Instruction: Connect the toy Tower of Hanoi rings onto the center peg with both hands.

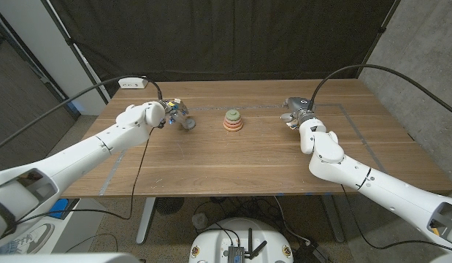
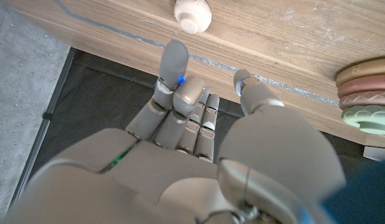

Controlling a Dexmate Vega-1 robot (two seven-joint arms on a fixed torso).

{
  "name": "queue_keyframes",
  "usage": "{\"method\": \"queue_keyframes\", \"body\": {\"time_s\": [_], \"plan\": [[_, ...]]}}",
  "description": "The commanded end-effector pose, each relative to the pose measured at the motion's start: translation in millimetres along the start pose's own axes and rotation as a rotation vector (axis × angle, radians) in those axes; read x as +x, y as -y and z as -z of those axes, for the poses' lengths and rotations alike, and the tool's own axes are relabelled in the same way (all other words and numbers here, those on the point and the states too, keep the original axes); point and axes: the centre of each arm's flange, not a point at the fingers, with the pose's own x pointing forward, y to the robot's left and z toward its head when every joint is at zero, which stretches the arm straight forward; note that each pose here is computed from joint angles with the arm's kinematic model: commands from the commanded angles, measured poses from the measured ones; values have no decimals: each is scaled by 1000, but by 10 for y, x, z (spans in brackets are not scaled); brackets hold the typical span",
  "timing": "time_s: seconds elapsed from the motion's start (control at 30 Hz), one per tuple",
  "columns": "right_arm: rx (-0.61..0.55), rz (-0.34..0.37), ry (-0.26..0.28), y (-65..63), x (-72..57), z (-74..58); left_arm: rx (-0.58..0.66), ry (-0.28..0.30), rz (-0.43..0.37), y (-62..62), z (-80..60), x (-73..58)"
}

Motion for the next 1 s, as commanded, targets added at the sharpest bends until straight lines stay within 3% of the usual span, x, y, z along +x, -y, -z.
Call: {"method": "queue_keyframes", "body": {"time_s": [0.03, 0.47, 1.0], "plan": [[8, -2, -12, -13, -19, 37, -15, 10, 12, 97, -36, 71], [10, -13, -11, -19, -37, 46, -26, 11, 8, 177, -65, 109], [10, -20, -17, -16, -72, 70, -39, -8, 26, 287, -4, 112]]}}
